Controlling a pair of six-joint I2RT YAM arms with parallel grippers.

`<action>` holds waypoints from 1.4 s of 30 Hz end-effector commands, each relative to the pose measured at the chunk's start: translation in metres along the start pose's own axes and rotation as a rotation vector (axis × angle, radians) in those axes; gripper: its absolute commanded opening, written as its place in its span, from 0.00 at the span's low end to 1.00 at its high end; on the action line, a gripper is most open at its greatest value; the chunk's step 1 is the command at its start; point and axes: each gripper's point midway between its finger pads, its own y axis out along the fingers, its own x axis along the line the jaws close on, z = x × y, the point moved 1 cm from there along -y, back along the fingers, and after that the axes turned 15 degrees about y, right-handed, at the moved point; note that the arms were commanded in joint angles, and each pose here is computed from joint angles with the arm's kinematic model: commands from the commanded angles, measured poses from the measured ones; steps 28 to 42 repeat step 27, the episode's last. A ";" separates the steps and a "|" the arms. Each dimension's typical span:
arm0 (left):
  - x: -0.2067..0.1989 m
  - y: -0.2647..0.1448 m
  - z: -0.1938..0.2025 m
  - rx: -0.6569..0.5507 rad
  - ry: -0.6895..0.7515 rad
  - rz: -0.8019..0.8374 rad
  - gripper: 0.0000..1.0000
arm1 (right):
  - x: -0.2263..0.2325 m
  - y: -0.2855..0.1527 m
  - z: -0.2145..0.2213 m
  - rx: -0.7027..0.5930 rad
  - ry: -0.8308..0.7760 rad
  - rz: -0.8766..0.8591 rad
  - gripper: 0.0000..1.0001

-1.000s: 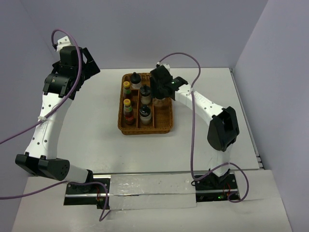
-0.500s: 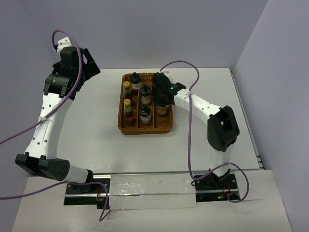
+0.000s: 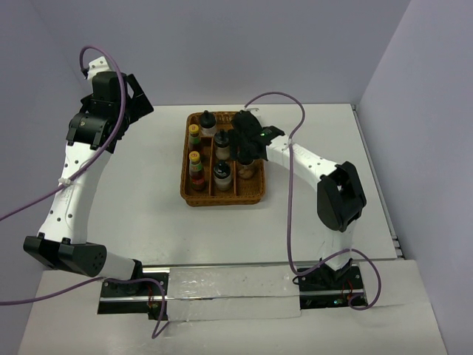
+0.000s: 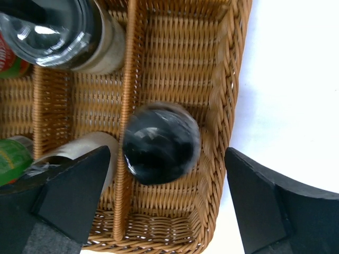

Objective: Organize the condiment bottles

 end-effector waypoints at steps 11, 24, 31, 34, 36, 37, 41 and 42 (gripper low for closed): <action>0.007 -0.012 -0.017 -0.061 -0.034 -0.001 0.99 | -0.037 -0.133 -0.137 -0.379 0.180 -0.019 0.97; 0.001 -0.001 -0.008 -0.045 -0.025 0.012 0.99 | -0.197 -0.155 -0.118 -0.512 0.516 0.219 1.00; -0.004 0.003 -0.006 -0.042 -0.029 0.029 0.99 | -0.206 -0.146 -0.105 -0.485 0.520 0.248 1.00; -0.004 0.003 -0.006 -0.042 -0.029 0.029 0.99 | -0.206 -0.146 -0.105 -0.485 0.520 0.248 1.00; -0.004 0.003 -0.006 -0.042 -0.029 0.029 0.99 | -0.206 -0.146 -0.105 -0.485 0.520 0.248 1.00; -0.004 0.003 -0.006 -0.042 -0.029 0.029 0.99 | -0.206 -0.146 -0.105 -0.485 0.520 0.248 1.00; -0.004 0.003 -0.006 -0.042 -0.029 0.029 0.99 | -0.206 -0.146 -0.105 -0.485 0.520 0.248 1.00; -0.004 0.003 -0.006 -0.042 -0.029 0.029 0.99 | -0.206 -0.146 -0.105 -0.485 0.520 0.248 1.00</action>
